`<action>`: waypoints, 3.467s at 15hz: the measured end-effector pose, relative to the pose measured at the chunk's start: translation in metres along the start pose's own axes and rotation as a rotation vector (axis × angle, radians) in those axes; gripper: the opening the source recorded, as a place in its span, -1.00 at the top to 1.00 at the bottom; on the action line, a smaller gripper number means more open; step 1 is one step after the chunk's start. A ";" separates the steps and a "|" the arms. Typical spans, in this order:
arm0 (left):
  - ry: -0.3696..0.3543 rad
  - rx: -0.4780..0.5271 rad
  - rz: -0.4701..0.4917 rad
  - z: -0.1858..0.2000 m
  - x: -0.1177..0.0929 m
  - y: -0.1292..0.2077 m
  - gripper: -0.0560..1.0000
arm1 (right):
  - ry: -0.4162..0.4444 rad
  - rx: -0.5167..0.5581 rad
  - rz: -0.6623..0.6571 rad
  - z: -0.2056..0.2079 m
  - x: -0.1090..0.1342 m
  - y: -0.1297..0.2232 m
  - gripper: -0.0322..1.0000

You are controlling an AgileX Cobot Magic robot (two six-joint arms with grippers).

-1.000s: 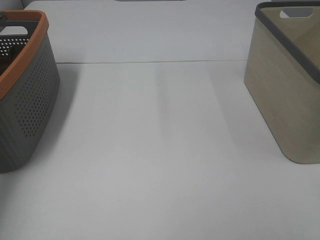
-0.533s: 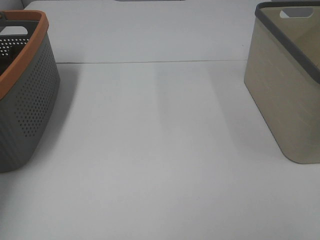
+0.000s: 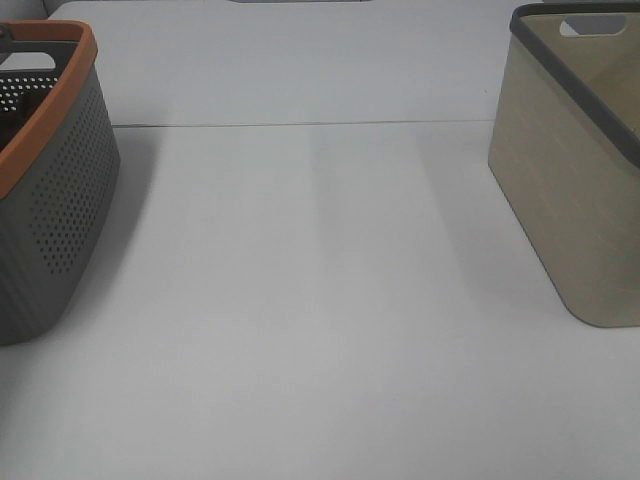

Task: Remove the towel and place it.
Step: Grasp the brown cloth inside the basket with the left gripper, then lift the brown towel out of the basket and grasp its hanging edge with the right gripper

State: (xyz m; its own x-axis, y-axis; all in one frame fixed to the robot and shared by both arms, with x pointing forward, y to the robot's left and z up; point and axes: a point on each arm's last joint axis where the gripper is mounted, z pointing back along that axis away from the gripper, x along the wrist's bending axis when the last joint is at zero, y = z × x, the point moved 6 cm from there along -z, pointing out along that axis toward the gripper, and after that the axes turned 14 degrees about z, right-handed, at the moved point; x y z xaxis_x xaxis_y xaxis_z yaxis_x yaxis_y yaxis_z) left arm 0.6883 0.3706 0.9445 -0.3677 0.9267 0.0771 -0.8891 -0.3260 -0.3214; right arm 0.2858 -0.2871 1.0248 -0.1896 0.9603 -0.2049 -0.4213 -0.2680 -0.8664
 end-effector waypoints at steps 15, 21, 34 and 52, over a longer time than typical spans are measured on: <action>-0.069 0.032 -0.025 0.001 0.011 0.005 0.09 | 0.000 0.000 0.000 0.000 0.000 0.000 -0.53; -0.070 0.033 -0.025 0.001 0.011 0.005 0.54 | 0.000 0.000 0.000 0.000 0.000 0.000 -0.53; 0.189 -0.078 0.109 0.102 -0.013 -0.020 0.89 | 0.000 0.000 0.000 0.000 0.000 0.000 -0.53; 1.396 -0.388 0.130 0.346 -0.163 -0.037 0.89 | 0.000 0.000 -0.001 0.000 0.000 0.000 -0.53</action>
State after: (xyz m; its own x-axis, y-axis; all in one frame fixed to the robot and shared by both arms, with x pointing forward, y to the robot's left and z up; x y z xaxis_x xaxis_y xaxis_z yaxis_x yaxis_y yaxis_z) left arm 0.6872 0.1666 1.2707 0.3218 0.3926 -0.8616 -0.6595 -0.5600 -0.5014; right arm 0.2858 -0.2871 1.0248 -0.1891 0.9605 -0.2040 -0.4214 -0.2671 -0.8666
